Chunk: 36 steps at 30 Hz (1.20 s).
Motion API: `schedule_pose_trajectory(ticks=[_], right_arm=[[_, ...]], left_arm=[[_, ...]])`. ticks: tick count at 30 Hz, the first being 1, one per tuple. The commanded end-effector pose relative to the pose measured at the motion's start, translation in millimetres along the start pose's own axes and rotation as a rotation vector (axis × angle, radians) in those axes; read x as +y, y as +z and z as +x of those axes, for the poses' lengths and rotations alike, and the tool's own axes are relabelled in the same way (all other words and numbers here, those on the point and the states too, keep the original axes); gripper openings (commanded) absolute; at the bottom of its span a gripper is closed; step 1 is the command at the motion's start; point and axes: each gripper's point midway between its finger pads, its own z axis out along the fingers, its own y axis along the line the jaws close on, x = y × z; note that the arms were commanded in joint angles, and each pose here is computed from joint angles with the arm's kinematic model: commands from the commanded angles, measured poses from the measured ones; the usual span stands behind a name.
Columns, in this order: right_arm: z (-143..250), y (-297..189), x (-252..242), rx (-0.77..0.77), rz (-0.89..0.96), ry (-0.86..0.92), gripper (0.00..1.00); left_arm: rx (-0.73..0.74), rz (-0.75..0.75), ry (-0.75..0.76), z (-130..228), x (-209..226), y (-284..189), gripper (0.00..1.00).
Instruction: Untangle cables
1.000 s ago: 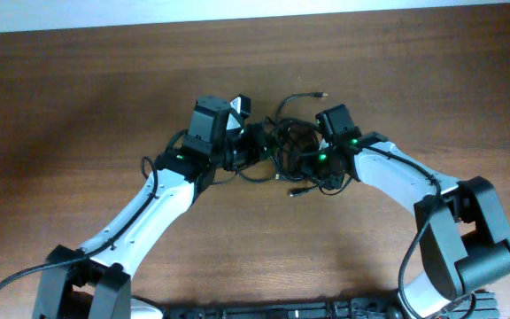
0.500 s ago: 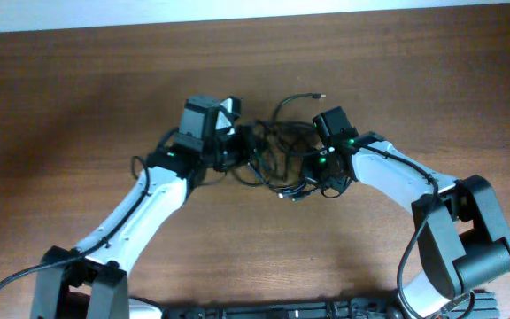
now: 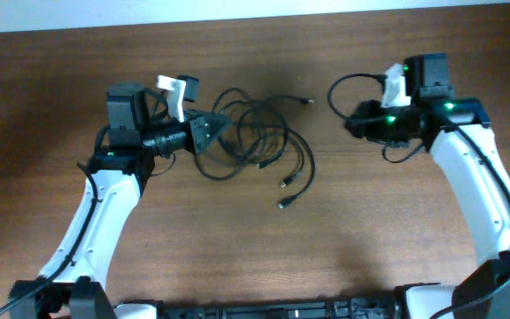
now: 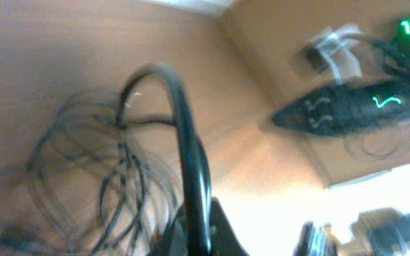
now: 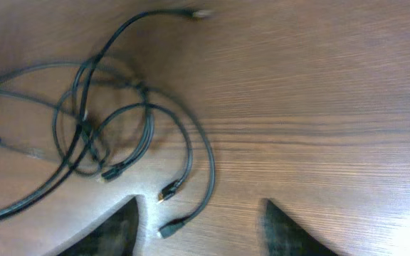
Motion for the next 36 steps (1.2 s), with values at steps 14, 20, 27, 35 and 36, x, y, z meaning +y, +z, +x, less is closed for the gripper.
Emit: schedule_pose_trajectory(ticks=[14, 20, 27, 35, 36], right_arm=[[-1.3, 78.3, -38.6, -0.006, 0.403, 0.030, 0.04], [-10.6, 24.6, -75.9, -0.004, 0.485, 0.094, 0.04], [-67.2, -100.7, -12.7, -0.304, 0.357, 0.027, 0.04], [-12.8, -50.9, 59.3, 0.014, -0.022, -0.222, 0.54], [-3.8, -42.5, 72.1, 0.046, -0.043, -0.298, 0.62]], left_arm=[[0.019, -0.074, 0.098, 4.8, -19.5, 10.6, 0.00], [-0.142, -0.570, 0.286, -30.7, -7.5, -68.3, 0.04], [-0.300, -0.090, 0.496, -76.5, -144.2, -80.6, 0.45], [-0.014, -0.916, 0.025, -6.2, 45.1, -101.6, 0.50], [0.006, -0.984, -0.050, 4.7, 59.1, -108.1, 0.51]])
